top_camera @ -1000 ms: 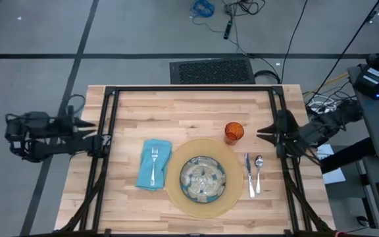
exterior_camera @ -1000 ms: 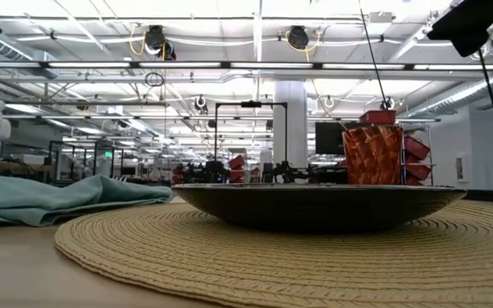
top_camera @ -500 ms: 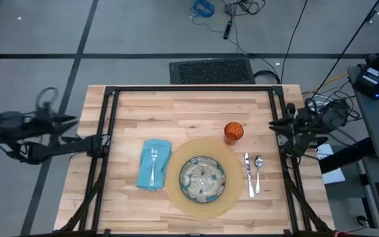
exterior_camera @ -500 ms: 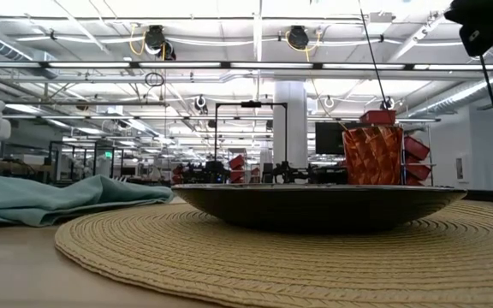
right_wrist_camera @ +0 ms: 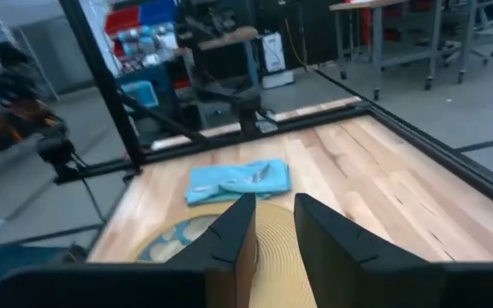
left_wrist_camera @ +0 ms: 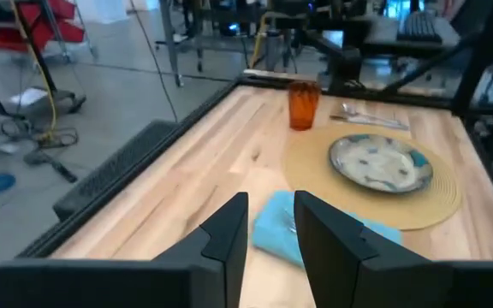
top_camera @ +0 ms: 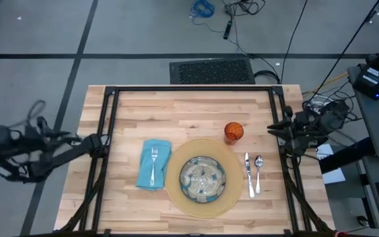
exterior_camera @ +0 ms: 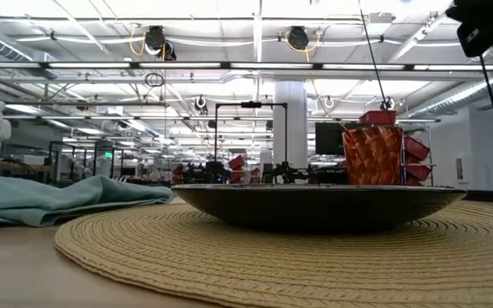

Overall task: Set table place
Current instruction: Return to Home Position

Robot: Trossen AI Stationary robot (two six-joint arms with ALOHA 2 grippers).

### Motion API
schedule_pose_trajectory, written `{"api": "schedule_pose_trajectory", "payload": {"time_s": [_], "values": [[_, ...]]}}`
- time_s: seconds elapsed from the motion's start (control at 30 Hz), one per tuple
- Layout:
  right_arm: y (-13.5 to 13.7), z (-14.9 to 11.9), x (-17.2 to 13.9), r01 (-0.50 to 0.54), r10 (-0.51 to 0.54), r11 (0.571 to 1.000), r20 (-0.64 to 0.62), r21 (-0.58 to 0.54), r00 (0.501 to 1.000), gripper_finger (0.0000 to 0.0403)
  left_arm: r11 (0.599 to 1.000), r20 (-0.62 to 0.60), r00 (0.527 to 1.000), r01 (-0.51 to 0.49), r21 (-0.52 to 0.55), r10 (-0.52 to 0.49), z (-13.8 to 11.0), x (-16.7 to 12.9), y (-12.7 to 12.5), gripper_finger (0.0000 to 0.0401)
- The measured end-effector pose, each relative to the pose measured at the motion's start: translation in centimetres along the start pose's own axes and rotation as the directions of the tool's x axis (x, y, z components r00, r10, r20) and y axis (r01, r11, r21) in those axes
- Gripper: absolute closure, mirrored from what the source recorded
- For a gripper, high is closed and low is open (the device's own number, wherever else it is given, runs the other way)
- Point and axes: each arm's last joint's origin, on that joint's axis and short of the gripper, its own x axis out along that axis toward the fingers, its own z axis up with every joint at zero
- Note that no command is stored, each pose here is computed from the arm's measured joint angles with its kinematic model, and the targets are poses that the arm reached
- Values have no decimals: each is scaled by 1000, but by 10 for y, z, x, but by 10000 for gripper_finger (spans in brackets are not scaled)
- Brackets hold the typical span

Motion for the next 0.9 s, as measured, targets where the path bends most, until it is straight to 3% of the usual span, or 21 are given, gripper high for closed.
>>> {"api": "schedule_pose_trajectory", "payload": {"time_s": [0.1, 0.27, 0.43, 0.5, 0.6, 0.67, 0.7, 0.8, 0.9], "values": [[10, -14, 18, 26, -27, 999, -24, -42, 999, 328, 998, -10, 999, 36, 56, -35, 1, 12, -19, 318], [25, -33, 44, 70, -71, 994, -12, -88, 997, 328, 982, 107, 989, 84, 172, -104, 15, 24, -45, 318], [33, -50, 62, 84, -78, 990, 56, -113, 995, 328, 975, 42, 987, 147, 166, -156, 9, 39, -53, 318], [34, -54, 67, 173, -160, 977, 109, -122, 981, 328, 977, 12, 989, 147, 156, -151, 7, 48, -52, 318], [31, -61, 71, 368, -345, 921, 166, -132, 924, 328, 986, -34, 996, 91, 139, -87, 4, 65, -46, 318], [30, -69, 74, 426, -402, 892, 166, -153, 901, 328, 986, -58, 994, 94, 135, -87, 1, 82, -40, 318], [30, -71, 76, 409, -385, 899, 160, -156, 909, 328, 984, -67, 991, 121, 127, -114, -2, 91, -36, 318], [36, -78, 79, 194, -176, 968, 119, -160, 977, 328, 941, -66, 945, 325, 88, -320, -14, 119, -28, 318], [37, -86, 81, 95, -78, 984, 113, -149, 991, 328, 933, -46, 934, 357, 48, -355, -20, 137, -19, 318]]}}
